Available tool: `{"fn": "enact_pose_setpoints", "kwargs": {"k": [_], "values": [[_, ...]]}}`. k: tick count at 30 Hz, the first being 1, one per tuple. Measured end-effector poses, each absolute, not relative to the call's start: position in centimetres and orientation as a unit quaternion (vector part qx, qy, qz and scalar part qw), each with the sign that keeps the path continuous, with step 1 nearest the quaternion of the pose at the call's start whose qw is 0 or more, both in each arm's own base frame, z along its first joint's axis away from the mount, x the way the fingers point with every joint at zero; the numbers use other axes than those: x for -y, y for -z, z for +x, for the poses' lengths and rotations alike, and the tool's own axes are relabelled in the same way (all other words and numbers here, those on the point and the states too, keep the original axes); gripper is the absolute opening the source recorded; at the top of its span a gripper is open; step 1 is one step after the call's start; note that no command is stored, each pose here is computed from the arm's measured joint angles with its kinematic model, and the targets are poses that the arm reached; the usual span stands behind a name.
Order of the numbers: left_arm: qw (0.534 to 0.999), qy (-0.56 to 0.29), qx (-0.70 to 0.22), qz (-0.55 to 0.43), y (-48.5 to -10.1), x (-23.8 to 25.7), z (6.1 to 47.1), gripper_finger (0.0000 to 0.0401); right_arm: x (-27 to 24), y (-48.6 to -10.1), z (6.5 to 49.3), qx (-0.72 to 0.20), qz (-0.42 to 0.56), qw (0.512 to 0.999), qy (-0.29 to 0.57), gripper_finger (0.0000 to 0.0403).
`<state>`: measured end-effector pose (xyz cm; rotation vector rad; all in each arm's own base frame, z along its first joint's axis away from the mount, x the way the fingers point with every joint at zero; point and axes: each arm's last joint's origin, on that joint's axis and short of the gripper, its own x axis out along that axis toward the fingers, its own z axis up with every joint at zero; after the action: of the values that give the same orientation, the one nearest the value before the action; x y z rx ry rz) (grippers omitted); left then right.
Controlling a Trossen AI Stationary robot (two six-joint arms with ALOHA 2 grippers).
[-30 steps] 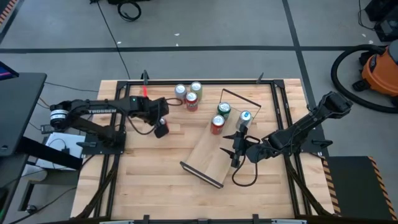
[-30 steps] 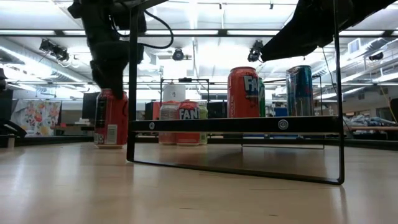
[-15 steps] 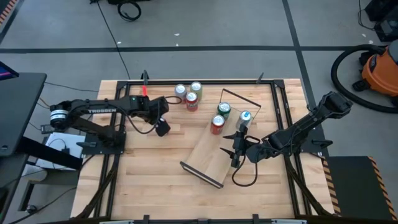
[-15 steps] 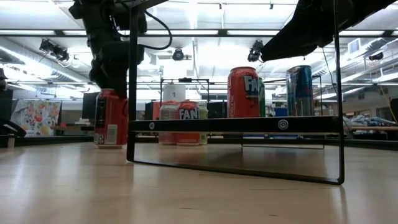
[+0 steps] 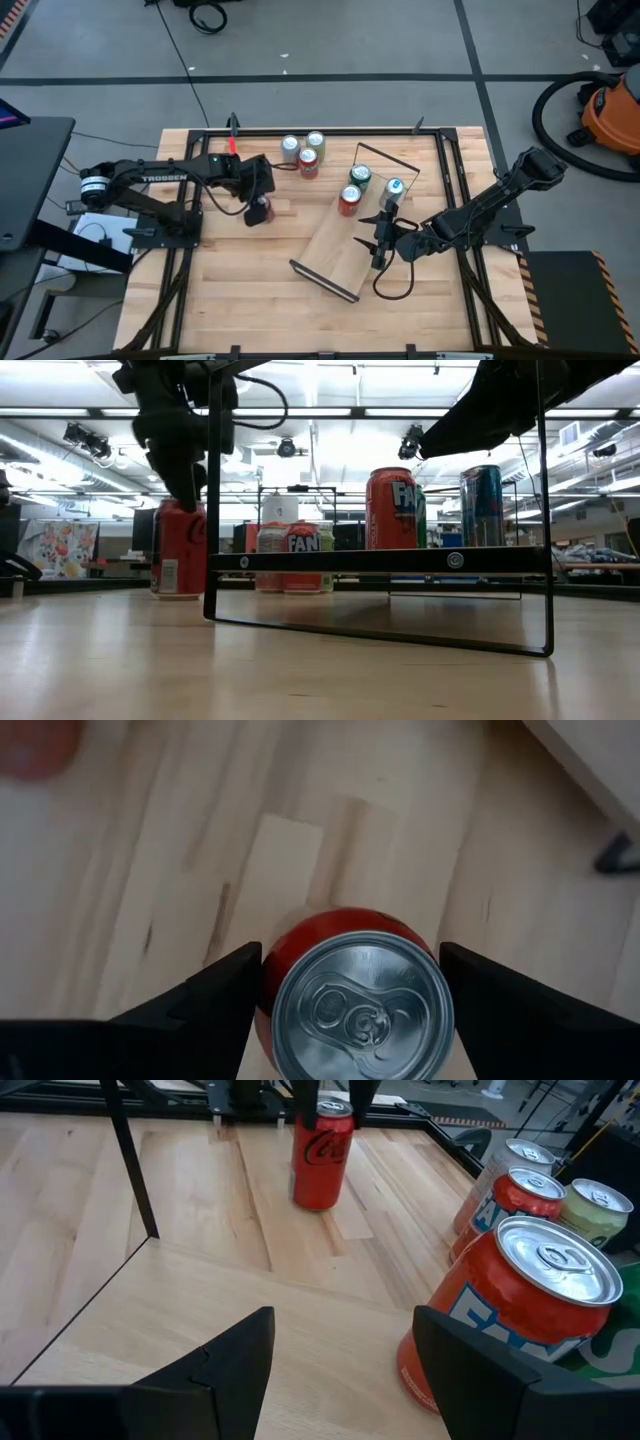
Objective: Place canned beverage on shelf
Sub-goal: Put the red soda can on the shelf
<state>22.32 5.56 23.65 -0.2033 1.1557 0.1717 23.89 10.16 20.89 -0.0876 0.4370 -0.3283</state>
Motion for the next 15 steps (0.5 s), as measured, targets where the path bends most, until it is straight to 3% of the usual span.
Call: {"fn": "enact_pose_setpoints", "kwargs": {"k": [8, 15], "values": [[0.844, 0.023, -0.536, 0.013, -23.69, -5.43, 22.54, 0.0291, -10.15, -20.88, 23.89, -0.216, -0.044, 0.962, 0.162, 0.0250], [0.857, 0.051, -0.509, 0.061, -23.87, -4.90, 23.22, 0.0291, -10.13, -20.79, 23.84, -0.220, -0.047, 0.961, 0.162, 0.0250]]}}
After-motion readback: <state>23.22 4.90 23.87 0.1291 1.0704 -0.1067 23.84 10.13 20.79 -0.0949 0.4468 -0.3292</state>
